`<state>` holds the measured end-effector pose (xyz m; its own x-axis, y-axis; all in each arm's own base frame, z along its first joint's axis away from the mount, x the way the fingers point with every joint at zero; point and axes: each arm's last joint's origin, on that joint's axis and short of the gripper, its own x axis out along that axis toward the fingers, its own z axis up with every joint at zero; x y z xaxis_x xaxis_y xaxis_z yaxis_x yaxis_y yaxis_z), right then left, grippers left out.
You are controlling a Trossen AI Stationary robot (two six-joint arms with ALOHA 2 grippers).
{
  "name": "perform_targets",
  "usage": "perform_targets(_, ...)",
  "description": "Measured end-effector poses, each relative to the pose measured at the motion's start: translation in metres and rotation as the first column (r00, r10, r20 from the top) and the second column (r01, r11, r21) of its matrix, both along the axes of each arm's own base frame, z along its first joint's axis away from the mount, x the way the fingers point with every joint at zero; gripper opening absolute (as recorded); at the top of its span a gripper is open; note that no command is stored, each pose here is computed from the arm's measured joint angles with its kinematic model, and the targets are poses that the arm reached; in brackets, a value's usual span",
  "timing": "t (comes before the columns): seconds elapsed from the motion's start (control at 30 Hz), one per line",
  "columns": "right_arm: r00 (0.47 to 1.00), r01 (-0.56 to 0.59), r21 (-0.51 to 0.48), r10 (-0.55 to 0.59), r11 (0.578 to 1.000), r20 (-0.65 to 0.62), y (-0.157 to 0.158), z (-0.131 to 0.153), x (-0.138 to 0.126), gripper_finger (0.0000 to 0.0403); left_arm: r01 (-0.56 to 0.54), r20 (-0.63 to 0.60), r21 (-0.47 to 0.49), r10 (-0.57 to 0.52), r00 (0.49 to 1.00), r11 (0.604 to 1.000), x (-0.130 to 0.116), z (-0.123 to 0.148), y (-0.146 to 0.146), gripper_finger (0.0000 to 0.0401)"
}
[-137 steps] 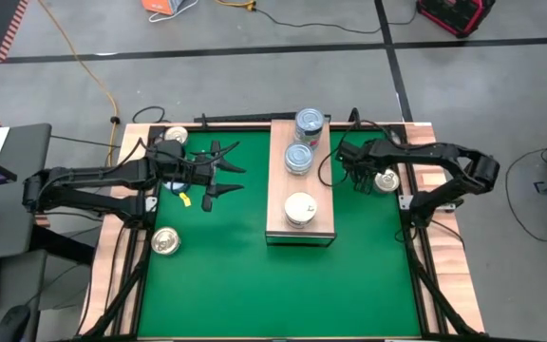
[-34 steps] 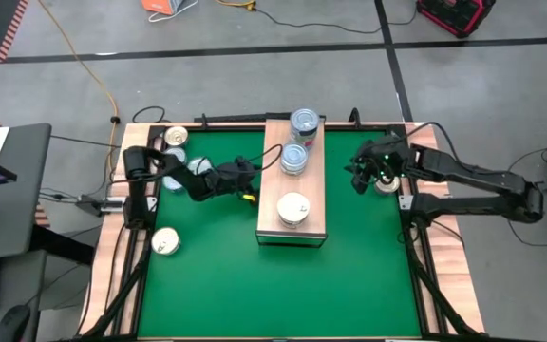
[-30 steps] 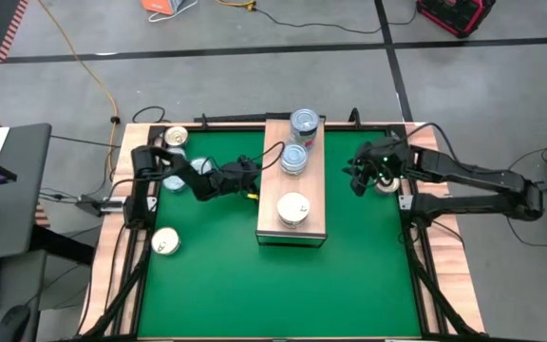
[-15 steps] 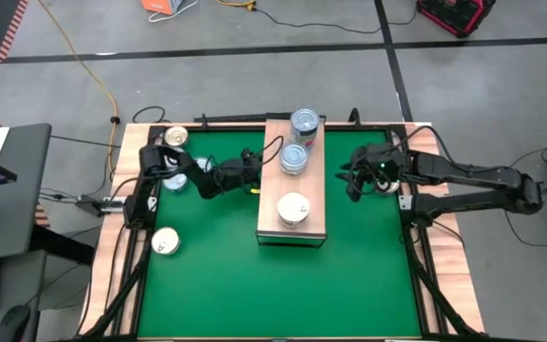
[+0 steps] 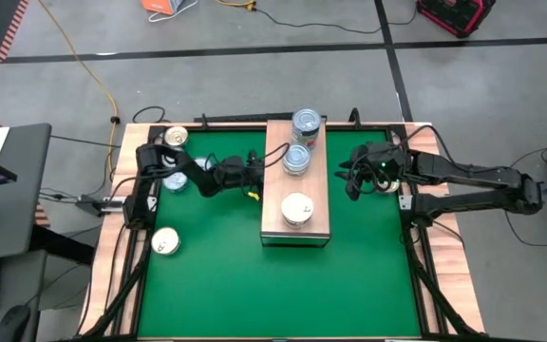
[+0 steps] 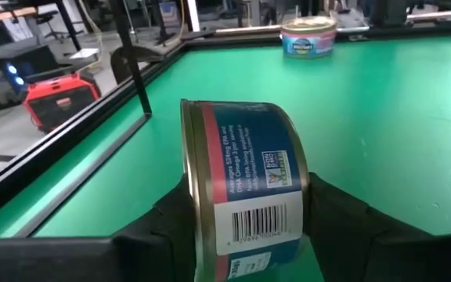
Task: Stack canned seafood by type on shelf
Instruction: Stack the blue tuna can on top of the blue tuna can on the shelf
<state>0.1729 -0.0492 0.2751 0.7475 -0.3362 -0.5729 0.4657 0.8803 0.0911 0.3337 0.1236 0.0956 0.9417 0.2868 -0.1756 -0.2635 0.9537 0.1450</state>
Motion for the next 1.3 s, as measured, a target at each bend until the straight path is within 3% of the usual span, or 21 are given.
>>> perform_targets(0.13, 1.0, 0.001, 0.001, -0.001, 1.0, -0.001, 0.0, 0.0, 0.0, 0.0172, -0.015, -0.058, 0.018, 0.016, 0.998, 1.0, -0.01, 0.006, 0.002, 0.0178)
perform_targets(0.3, 1.0, -0.008, -0.011, 0.008, 1.0, -0.006, 0.0, 0.0, 0.0, 0.0172, -0.048, -0.136, 0.068, 0.057, 0.989, 0.997, -0.039, 0.02, -0.002, 0.0178)
perform_targets(0.5, 1.0, -0.016, -0.022, 0.016, 1.0, -0.011, 0.0, 0.0, 0.0, 0.0172, -0.056, -0.23, 0.056, 0.068, 0.971, 0.997, -0.072, 0.038, -0.012, 0.0178)
perform_targets(0.73, 1.0, -0.017, -0.025, 0.017, 1.0, -0.012, 0.0, 0.0, 0.0, 0.0172, -0.035, -0.244, 0.069, 0.051, 0.968, 0.997, -0.1, 0.079, -0.03, 0.0178)
perform_targets(0.93, 0.999, 0.005, -0.068, -0.008, 0.998, -0.035, -0.001, 0.0, -0.001, 0.0172, 0.09, -0.239, 0.248, -0.029, 0.971, 0.965, -0.119, 0.117, -0.065, 0.0178)
perform_targets(1.1, 1.0, 0.006, -0.093, -0.007, 0.996, -0.006, -0.002, 0.003, -0.001, 0.0172, 0.067, -0.139, 0.431, -0.007, 0.99, 0.9, -0.134, 0.148, -0.095, 0.0179)
perform_targets(1.3, 0.99, 0.028, -0.12, -0.011, 0.992, 0.141, 0.0, 0.019, -0.003, 0.0172, 0.087, -0.062, 0.508, -0.065, 0.996, 0.857, -0.139, 0.172, -0.124, 0.0191)
